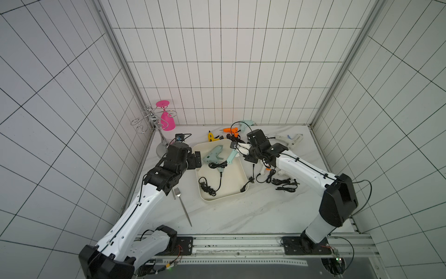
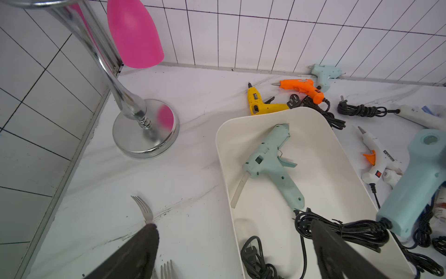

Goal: Put the hot melt glue gun into the storage box
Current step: Place the hot melt adhesive gun in the storage box.

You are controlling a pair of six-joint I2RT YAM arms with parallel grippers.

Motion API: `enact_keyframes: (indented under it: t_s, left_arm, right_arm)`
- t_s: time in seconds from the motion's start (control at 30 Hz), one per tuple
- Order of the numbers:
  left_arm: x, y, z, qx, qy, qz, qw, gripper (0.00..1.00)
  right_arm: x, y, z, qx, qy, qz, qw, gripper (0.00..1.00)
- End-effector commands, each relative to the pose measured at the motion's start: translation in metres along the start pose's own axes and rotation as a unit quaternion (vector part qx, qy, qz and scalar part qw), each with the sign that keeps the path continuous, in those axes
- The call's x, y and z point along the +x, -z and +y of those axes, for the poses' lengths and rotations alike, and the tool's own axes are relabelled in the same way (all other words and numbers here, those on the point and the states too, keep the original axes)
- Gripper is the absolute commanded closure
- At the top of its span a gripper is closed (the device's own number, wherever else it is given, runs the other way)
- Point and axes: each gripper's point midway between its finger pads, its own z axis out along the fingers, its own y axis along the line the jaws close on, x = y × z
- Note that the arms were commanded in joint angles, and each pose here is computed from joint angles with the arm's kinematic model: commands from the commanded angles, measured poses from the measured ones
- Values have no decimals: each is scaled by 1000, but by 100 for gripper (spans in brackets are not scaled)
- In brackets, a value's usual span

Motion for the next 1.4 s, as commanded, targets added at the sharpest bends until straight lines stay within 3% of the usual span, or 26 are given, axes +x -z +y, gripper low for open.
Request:
enact_keyframes:
  t_s: [0.0,0.13,0.37,0.57,0.83,1.03,1.1,1.13,1.3,1.37]
  left_arm:
    - [-1,-1,10,-14,-6,-9,1000,1]
    - [13,-17,26,-36,30,28,998,1]
    - [34,-39,44,-47,79,84,992,1]
    - [47,-45,49,-48,92,92,990,1]
    - [64,-62,51,-49,90,125,987,1]
    - [71,-70,48,-44,94,146,984,1]
    - [72,-72,48,-45,93,149,983,1]
    - [72,-73,48,-45,93,149,983,1]
    - [75,-77,49,-46,98,157,982,1]
    - [75,-78,51,-48,100,158,981,1]
  right_arm:
    - [-8,7,9,-38,88,-4,995,92]
    - [-11,-9,23,-79,155,-2,985,95]
    - [-47,-43,60,-141,229,-37,962,96]
    - [-63,-92,84,-168,282,-48,943,95]
    - [-88,-119,94,-149,289,-76,943,90]
    - [-103,-121,115,-156,298,-93,937,81]
    - [-103,-124,123,-155,298,-92,938,61]
    - [-104,-127,126,-151,289,-89,941,56]
    - [-107,-130,142,-152,282,-90,943,49]
    - [-116,-130,143,-145,270,-100,947,42]
